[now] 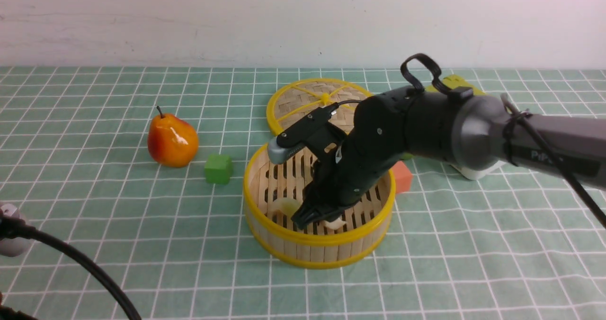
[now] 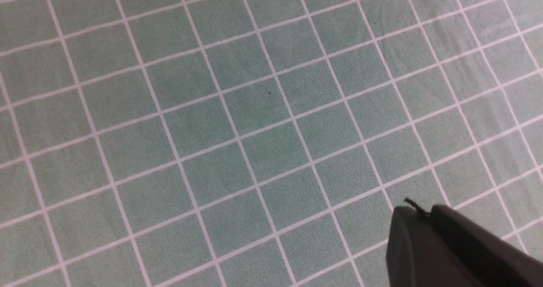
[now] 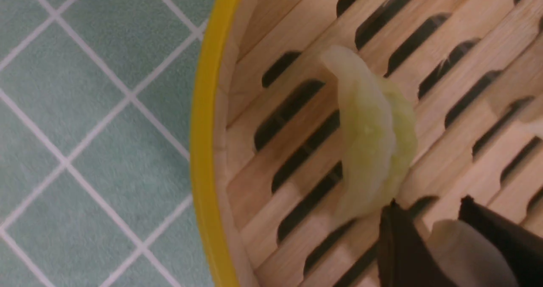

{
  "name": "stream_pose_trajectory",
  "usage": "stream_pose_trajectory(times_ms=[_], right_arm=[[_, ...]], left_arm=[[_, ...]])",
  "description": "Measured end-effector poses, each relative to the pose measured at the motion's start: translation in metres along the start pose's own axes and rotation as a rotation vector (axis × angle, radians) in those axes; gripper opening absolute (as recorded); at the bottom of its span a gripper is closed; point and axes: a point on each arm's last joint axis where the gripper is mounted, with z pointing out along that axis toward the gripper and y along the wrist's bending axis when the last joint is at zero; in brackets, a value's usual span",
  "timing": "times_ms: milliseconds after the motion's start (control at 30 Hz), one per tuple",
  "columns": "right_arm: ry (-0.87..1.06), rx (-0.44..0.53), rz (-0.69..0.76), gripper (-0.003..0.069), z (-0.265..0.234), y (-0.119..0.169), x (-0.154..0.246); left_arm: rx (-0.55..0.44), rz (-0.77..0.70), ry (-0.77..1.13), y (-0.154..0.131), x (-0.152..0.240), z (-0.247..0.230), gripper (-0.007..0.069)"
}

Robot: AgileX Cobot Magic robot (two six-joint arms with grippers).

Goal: Put the dumplings into the steamer on the table with the blue tablecloth.

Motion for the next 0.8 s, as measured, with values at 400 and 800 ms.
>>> stream_pose_trajectory(times_ms=[400,800], right_arm=[[-0.18,0.024,0.067,0.0417,-0.108,0.006,-0.028],[-0.553,0.051,0.076,-0.0011,-0.243,0.028,0.063]], left_arm=[[0.051,-0.011,-0.107,-0.001,0.001,-0.003,0.0038],[0.166,-0.061,-0.442,0.019,0.061,-0.018,0.0038]])
